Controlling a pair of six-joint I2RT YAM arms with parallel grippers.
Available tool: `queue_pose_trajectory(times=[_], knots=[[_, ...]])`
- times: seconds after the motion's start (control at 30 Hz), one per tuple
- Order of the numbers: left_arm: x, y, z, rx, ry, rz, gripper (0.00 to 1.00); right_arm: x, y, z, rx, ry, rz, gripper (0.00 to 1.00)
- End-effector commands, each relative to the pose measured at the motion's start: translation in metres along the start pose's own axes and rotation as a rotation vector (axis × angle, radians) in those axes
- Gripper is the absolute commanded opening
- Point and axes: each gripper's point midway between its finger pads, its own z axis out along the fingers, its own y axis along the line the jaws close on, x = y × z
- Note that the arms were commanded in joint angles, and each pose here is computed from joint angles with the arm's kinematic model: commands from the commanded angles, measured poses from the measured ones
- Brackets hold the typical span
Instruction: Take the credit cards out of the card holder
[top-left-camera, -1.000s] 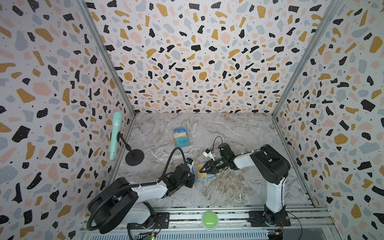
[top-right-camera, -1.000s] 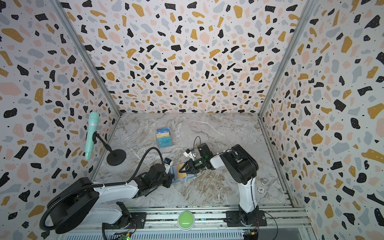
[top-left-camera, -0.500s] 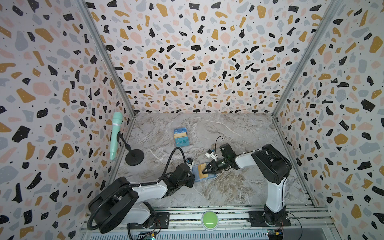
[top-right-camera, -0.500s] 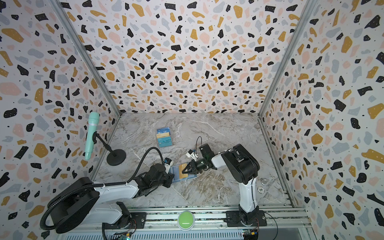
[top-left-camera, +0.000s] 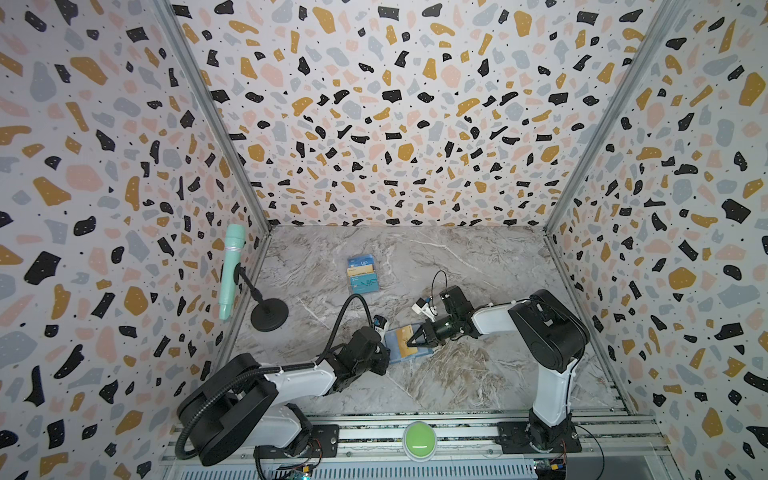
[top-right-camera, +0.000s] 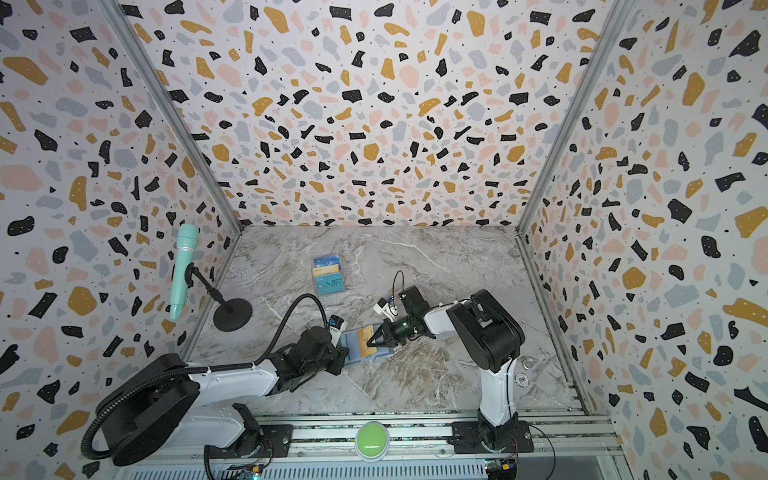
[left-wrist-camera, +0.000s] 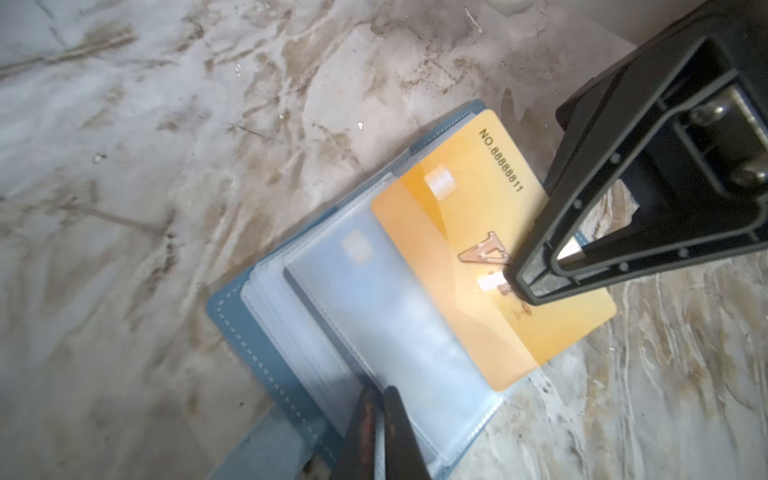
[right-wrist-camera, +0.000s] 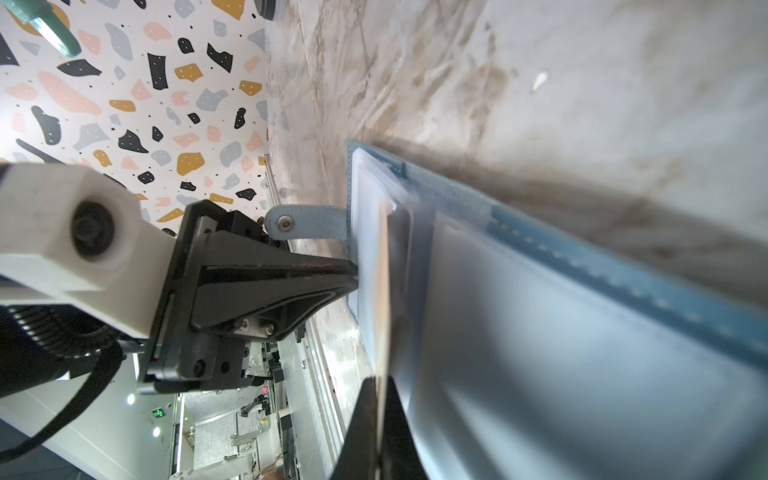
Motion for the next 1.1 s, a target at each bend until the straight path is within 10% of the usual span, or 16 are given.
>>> queue_pose_trajectory(times=[0.0,0.47,1.07], knots=[[0.027,0.015,0.003,-0.057,0.098,-0.005,0.10,-0.006,0.013,-0.011,0.009,-0.017,-0.045,0.02],[0.023,0.017,0.001,-0.069,0.082,-0.007,0.14,-0.014,0.009,-0.028,0.094,-0.023,-0.072,0.01],[-0.073,-0.015,-0.052,0.010,-0.118,0.091,0.49,-0.023,0.042,-0.089,0.401,-0.043,-0.360,0.00]])
